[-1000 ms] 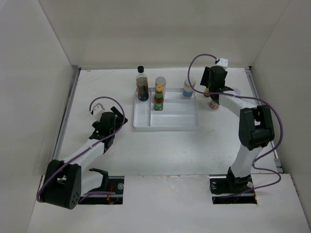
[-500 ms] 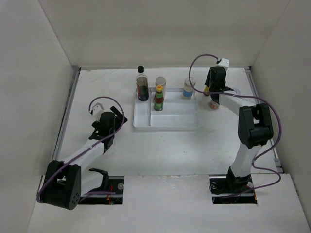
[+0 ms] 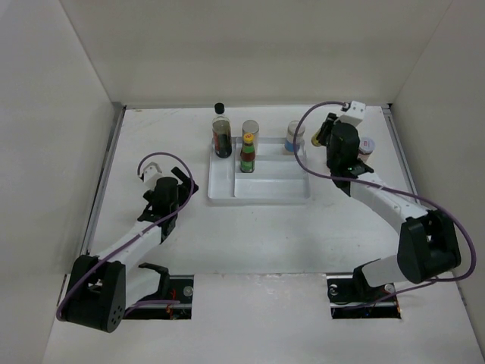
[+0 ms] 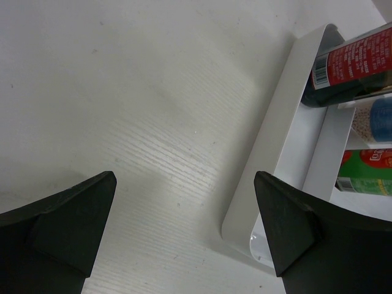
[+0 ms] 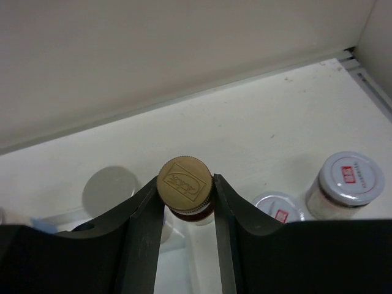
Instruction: Organize the condiment bottles
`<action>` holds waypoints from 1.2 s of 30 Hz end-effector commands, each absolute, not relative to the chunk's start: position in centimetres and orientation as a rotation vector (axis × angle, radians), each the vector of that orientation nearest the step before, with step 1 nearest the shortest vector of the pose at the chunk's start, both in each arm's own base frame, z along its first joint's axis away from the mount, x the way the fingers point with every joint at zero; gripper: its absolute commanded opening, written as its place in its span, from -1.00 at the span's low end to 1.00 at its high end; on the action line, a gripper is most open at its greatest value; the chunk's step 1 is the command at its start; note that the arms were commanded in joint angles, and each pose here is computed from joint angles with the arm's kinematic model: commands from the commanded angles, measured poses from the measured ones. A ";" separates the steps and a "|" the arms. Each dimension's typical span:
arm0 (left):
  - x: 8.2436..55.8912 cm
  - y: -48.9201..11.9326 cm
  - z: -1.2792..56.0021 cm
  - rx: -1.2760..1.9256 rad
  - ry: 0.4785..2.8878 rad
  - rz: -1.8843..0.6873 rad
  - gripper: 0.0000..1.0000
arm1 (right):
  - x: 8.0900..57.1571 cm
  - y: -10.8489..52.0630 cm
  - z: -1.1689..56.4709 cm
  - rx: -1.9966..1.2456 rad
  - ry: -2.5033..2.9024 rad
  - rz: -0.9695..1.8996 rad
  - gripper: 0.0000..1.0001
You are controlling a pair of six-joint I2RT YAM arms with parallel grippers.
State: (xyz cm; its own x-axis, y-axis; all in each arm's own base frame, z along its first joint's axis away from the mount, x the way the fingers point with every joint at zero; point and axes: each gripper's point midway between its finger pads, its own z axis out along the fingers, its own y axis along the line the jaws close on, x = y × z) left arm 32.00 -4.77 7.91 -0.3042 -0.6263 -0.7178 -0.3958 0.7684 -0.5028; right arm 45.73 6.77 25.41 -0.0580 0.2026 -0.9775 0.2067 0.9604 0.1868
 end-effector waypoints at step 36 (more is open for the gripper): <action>32.6 -5.0 9.0 -0.769 1.885 -0.351 1.00 | 41.9 13.1 23.8 0.286 1.626 0.163 0.67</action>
State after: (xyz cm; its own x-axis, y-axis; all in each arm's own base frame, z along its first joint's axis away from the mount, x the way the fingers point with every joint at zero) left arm 32.02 -5.00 8.07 -0.3051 -0.6364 -0.7084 -0.3744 0.7642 -0.5253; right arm 41.55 15.82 18.65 -0.2187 0.1977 -0.9556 0.0297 0.9802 0.1959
